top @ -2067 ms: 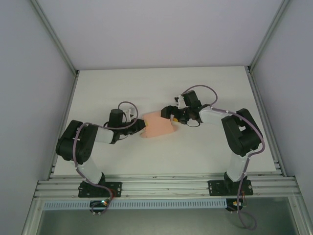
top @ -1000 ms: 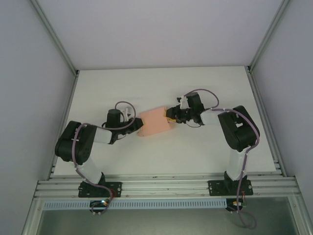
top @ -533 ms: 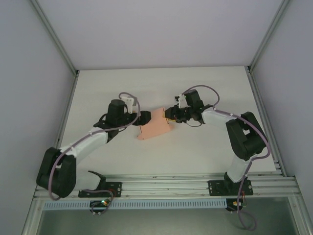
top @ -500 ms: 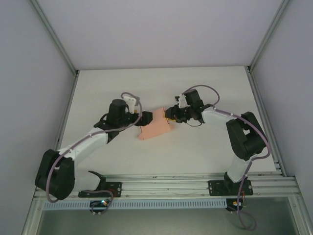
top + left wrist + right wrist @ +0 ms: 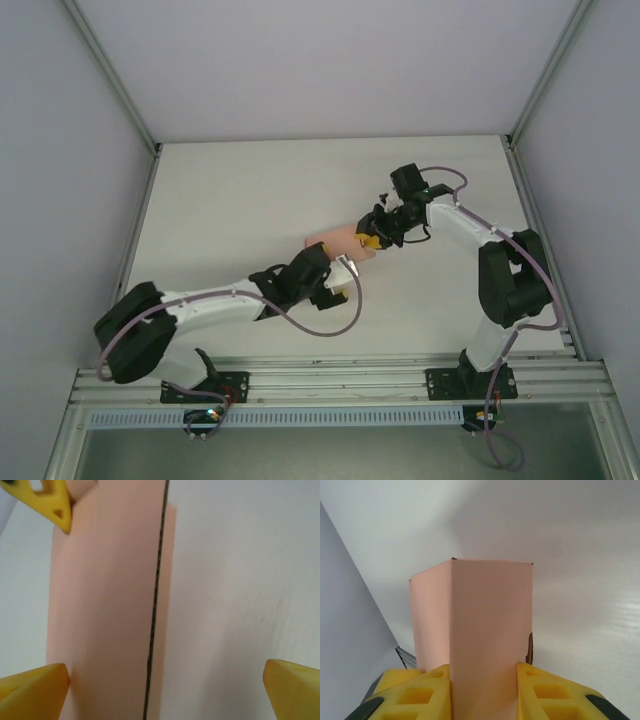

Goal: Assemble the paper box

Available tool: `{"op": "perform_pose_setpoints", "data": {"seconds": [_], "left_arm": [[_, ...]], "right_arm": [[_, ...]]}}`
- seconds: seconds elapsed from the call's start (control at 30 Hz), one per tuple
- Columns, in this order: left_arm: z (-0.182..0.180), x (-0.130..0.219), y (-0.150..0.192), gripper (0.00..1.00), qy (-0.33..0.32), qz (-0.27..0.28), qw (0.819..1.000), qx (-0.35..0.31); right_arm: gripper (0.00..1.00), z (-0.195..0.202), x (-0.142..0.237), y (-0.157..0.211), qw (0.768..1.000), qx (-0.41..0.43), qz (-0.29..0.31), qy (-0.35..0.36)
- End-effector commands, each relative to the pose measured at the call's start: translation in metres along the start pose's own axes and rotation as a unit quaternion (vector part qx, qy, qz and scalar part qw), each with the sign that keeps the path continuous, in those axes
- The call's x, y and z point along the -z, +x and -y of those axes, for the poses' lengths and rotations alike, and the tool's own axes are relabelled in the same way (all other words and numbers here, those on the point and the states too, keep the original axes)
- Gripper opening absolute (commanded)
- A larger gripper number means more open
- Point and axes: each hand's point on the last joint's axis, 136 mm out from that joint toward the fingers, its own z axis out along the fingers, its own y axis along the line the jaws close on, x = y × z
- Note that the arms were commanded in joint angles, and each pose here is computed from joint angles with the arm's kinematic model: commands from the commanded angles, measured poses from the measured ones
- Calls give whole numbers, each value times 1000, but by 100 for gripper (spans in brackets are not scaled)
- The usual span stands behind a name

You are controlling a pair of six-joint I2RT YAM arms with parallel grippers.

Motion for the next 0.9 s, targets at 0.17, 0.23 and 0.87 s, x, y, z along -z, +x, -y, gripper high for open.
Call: {"op": "perform_pose_setpoints", "data": {"seconds": [0.17,0.23,0.87], "left_arm": [[-41,-28,-13,100,-183,-12,980,-83],[-40,-32,-16,100,-187,-9,978,-88],[-27,-17,-9,44,-56,-10,996,-64]], "right_arm": [[28,7,-4,31,992,-79,-96,13],[28,10,-5,32,991,-85,-103,16],[66,11,50,-6,997,34,41,64]]}}
